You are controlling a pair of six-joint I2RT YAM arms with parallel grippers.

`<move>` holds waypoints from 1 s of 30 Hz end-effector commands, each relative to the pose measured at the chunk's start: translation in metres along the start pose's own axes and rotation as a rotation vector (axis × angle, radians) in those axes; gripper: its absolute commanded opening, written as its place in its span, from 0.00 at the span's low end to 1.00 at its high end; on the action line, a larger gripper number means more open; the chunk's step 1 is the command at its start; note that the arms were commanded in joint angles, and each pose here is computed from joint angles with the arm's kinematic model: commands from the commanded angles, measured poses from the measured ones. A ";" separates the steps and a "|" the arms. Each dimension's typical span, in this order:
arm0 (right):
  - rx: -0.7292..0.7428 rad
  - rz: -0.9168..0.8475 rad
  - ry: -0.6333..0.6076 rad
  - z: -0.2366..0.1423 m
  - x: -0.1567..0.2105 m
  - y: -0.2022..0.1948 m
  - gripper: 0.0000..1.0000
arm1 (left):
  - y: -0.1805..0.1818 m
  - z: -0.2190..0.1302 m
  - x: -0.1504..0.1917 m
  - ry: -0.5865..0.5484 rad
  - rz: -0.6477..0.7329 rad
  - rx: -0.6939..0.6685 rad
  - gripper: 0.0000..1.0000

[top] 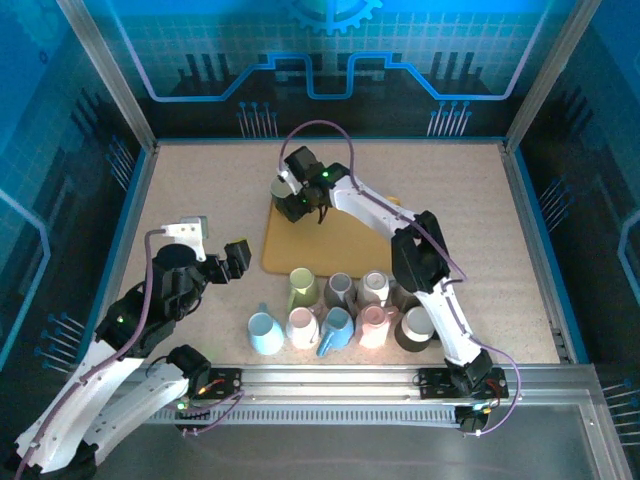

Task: Turn the mug right side up

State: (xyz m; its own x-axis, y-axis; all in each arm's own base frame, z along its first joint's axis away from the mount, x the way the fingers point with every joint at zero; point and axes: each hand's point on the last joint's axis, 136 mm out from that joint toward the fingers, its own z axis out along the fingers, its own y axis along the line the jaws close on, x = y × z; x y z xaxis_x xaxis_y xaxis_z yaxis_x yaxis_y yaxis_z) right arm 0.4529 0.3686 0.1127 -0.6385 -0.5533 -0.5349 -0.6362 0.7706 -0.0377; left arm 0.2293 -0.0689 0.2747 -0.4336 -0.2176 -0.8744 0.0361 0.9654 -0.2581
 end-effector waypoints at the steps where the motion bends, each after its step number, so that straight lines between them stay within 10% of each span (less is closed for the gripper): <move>1: -0.015 0.009 -0.144 -0.064 -0.033 -0.004 0.83 | 0.007 0.000 0.002 0.001 0.019 -0.042 0.99; 13: -0.002 0.074 -0.397 -0.201 -0.021 -0.013 0.85 | -0.009 -0.018 -0.010 0.027 -0.039 0.050 0.99; 30: -0.021 0.296 -0.252 -0.279 0.110 -0.016 0.92 | -0.039 -0.005 0.032 0.330 0.003 0.146 0.99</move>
State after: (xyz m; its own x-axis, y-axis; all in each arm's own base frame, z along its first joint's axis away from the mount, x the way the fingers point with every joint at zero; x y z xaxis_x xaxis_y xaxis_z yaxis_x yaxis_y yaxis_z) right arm 0.2848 0.2253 0.2926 -0.6409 -0.2336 -0.7312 -0.4922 0.8561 0.1579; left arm 0.2174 -0.1031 0.2576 -0.6665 -0.1633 -0.7274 0.1086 0.9441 -0.3114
